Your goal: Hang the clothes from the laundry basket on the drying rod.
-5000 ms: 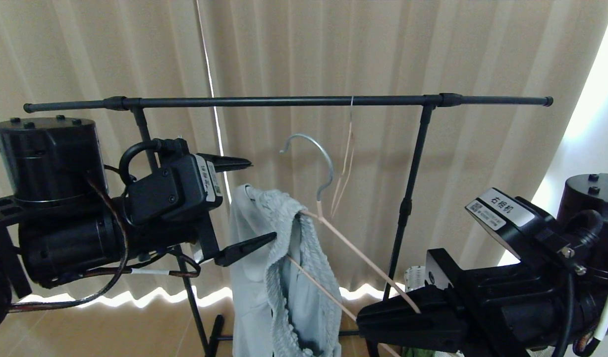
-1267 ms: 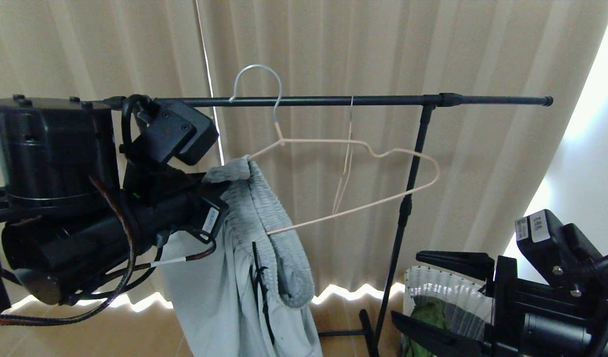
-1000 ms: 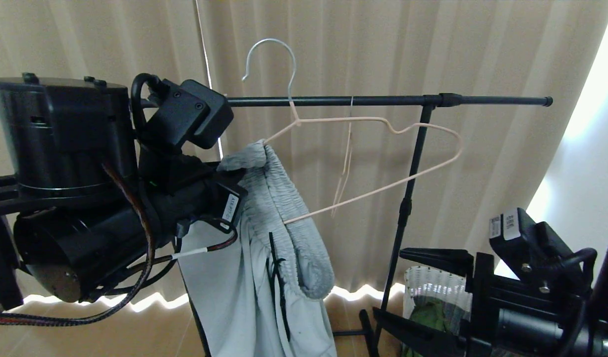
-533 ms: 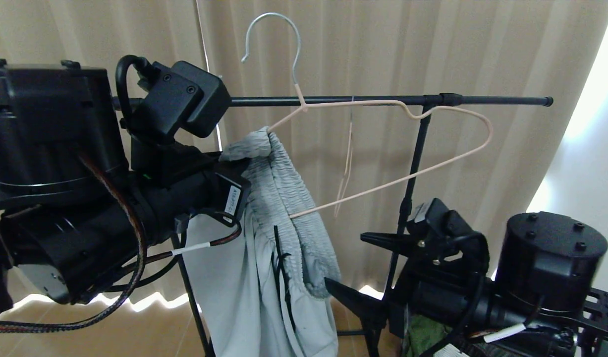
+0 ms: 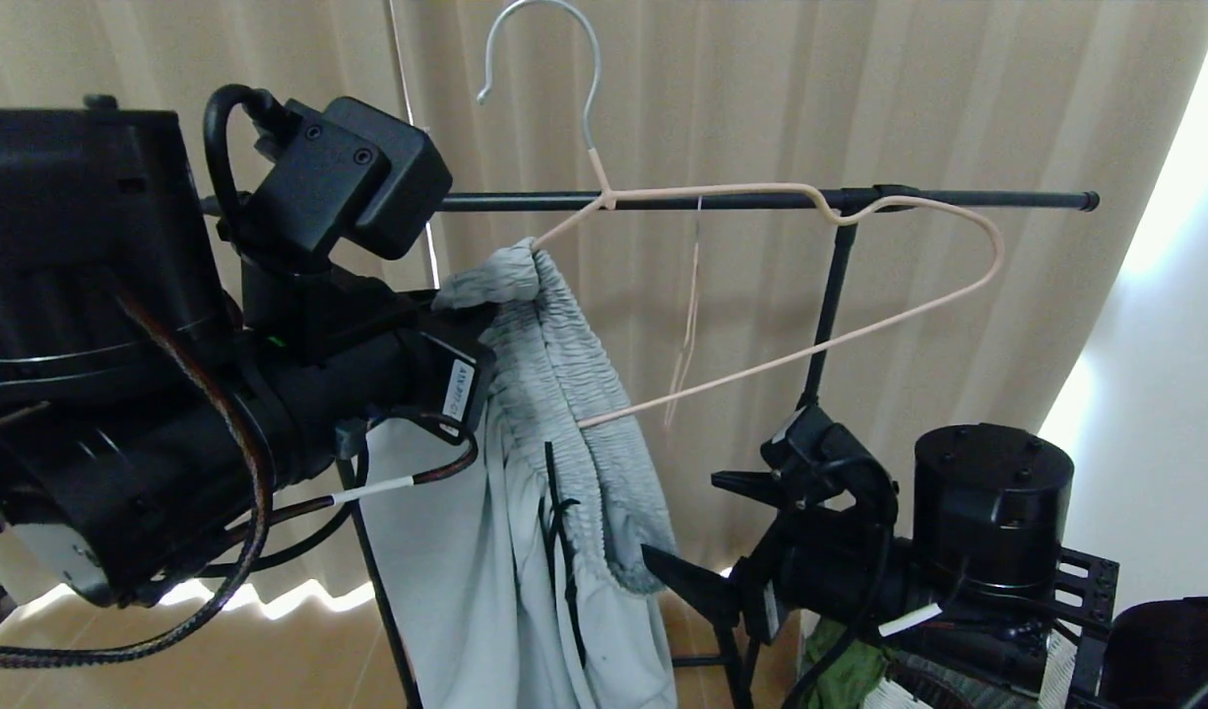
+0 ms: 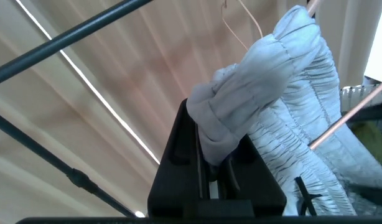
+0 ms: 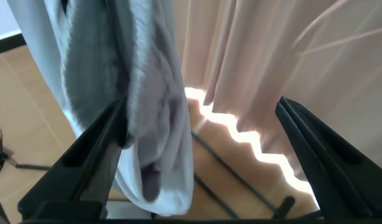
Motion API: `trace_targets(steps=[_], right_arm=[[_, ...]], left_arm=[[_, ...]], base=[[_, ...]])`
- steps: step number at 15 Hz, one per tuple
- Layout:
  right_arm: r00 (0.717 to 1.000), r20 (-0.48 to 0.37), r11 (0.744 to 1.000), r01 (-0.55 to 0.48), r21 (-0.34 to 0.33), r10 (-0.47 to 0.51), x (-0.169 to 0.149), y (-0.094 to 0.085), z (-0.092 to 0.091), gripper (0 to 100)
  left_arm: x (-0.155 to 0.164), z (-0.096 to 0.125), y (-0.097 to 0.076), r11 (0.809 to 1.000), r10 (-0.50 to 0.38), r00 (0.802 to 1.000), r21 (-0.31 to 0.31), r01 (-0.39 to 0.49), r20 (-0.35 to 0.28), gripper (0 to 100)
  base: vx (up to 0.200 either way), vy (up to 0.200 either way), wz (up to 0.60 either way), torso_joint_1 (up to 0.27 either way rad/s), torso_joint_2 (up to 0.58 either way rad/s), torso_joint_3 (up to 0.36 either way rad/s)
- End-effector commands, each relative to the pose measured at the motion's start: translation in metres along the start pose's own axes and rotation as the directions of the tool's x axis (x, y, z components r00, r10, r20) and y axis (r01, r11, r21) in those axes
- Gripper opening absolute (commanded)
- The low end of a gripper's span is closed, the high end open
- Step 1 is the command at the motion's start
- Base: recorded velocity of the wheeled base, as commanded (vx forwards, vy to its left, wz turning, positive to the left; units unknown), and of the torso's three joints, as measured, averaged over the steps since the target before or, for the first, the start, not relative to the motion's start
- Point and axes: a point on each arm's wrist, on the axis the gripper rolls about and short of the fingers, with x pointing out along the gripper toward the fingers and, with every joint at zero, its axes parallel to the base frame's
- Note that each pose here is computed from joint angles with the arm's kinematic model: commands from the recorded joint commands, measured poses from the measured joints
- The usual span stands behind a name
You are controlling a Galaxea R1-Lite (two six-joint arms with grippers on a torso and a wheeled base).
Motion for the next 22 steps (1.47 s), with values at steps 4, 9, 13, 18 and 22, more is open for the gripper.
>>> trace_targets(steps=[4,9,13,18,22], right_arm=[[0.998,-0.053,1.0,0.029,0.003,-0.029,0.0,-0.003,-0.013,0],[0.996,-0.022,0.996,0.091,0.007,-0.091,-0.019,-0.012,-0.008,0],[0.977,0.063,0.979,0.2,0.039,-0.202,-0.039,-0.04,0.012,0],[0.925,0.184,0.943,0.323,0.078,-0.332,-0.061,-0.073,0.04,0],[0.909,0.22,0.935,0.343,0.086,-0.354,-0.063,-0.08,0.049,0]], left_arm=[[-0.006,0.004,0.004,1.0,0.007,1.0,-0.013,-0.007,0.021,0],[-0.007,-0.001,0.015,0.999,0.046,0.999,-0.011,-0.046,0.003,0],[-0.019,-0.014,0.021,0.995,0.057,0.998,0.083,-0.055,-0.025,0],[-0.024,-0.036,0.018,0.983,0.049,0.995,0.181,-0.033,-0.086,0],[-0.028,-0.048,0.016,0.97,0.043,0.992,0.243,-0.012,-0.119,0]], base=[[0.0,0.0,0.0,0.0,0.0,0.0],[0.0,0.0,0.0,0.0,0.0,0.0],[0.0,0.0,0.0,0.0,0.0,0.0],[0.0,0.0,0.0,0.0,0.0,0.0],[0.0,0.0,0.0,0.0,0.0,0.0]])
